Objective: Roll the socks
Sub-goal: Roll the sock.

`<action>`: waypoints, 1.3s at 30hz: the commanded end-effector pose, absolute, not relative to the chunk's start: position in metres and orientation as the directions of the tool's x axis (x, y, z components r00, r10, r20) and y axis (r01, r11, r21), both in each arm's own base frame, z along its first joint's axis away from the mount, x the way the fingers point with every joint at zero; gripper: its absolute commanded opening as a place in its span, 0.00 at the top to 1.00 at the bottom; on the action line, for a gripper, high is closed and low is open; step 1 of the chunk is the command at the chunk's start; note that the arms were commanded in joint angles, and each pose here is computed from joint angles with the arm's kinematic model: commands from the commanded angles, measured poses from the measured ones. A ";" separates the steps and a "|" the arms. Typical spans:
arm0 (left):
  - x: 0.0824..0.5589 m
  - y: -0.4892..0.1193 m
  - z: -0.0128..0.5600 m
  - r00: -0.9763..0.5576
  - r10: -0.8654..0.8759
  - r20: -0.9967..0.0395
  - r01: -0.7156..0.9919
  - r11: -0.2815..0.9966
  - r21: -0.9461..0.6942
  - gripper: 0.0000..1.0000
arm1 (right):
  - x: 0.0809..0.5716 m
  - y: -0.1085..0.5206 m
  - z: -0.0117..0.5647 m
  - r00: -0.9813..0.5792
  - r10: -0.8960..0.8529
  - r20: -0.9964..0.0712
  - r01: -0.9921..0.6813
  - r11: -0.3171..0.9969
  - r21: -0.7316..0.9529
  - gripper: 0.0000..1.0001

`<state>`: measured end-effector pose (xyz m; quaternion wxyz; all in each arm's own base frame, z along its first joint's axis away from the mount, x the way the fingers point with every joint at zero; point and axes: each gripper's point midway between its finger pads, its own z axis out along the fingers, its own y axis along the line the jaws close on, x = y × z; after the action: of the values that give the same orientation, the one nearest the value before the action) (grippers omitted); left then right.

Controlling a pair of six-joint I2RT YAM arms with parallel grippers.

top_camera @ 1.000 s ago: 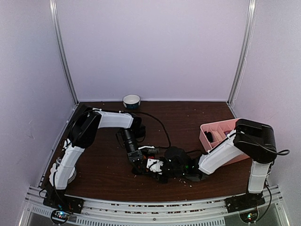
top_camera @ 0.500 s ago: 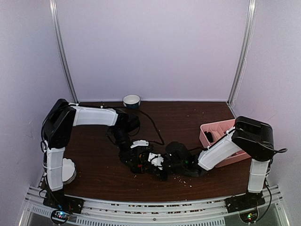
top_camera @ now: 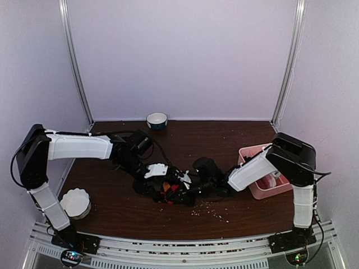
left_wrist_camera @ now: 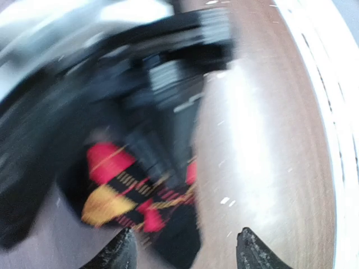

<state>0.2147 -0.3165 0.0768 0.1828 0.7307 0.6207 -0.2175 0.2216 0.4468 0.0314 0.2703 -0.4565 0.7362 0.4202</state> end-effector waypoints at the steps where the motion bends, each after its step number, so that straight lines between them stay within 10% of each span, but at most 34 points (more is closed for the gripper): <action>1: 0.204 -0.330 0.077 0.233 0.782 -0.578 0.968 -0.245 0.059 0.38 | 0.209 0.395 -0.052 -0.682 -0.534 -0.499 -0.730 0.466 0.500 1.00; 32: 0.223 -0.322 0.033 0.227 0.891 -0.393 0.974 -0.215 0.075 0.48 | 0.218 0.377 -0.088 -0.907 -0.374 -0.195 -0.398 0.606 0.689 1.00; 39: 0.236 -0.324 0.010 0.166 0.935 -0.315 0.986 -0.165 0.028 0.78 | 0.226 0.385 -0.071 -0.912 -0.339 -0.233 -0.397 0.582 0.709 0.90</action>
<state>0.2291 -0.3237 0.0230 0.1441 0.7640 0.6159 -0.1272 0.2407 0.4420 0.0262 0.1208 -0.2933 0.7837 0.5341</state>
